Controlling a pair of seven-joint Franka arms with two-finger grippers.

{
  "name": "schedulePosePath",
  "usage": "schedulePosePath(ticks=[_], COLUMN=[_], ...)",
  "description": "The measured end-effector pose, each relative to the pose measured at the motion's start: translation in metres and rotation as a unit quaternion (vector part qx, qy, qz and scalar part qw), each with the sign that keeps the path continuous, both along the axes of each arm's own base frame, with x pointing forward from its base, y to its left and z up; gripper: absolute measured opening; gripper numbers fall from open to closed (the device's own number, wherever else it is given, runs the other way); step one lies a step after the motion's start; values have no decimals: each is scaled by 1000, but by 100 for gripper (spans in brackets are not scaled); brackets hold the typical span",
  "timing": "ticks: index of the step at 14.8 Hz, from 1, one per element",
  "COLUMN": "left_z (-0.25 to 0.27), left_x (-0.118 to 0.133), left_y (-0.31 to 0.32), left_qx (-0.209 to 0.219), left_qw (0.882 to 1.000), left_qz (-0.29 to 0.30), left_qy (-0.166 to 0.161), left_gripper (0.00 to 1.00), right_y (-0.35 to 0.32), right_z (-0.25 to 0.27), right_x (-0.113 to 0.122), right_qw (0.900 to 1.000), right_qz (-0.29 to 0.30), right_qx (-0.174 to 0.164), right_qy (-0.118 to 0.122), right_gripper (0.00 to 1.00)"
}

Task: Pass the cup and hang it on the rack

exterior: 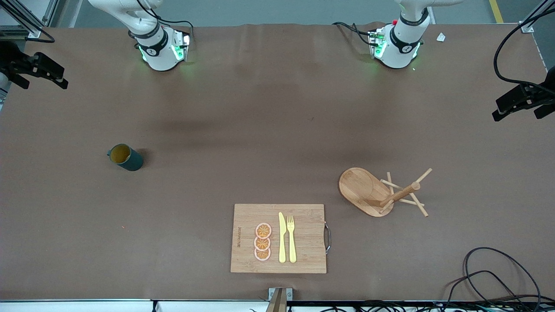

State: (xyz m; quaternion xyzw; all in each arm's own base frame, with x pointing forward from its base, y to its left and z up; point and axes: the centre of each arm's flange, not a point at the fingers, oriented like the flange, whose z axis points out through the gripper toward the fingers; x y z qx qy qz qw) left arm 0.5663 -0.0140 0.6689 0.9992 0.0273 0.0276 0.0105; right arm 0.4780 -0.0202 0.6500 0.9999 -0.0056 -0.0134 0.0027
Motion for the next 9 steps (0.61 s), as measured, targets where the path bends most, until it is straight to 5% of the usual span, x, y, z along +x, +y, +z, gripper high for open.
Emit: schedulePosePath(ticks=[9], left_z=[4], left_x=[0], left_y=[-1], left_qx=[0], left_qw=[1000], left_qz=[-1], left_qy=[-5], left_gripper=[100], right_y=[0], right_z=[0], right_x=[0], right_qw=[1000], right_qz=[0], right_qx=[0], right_qy=[0], right_gripper=[100])
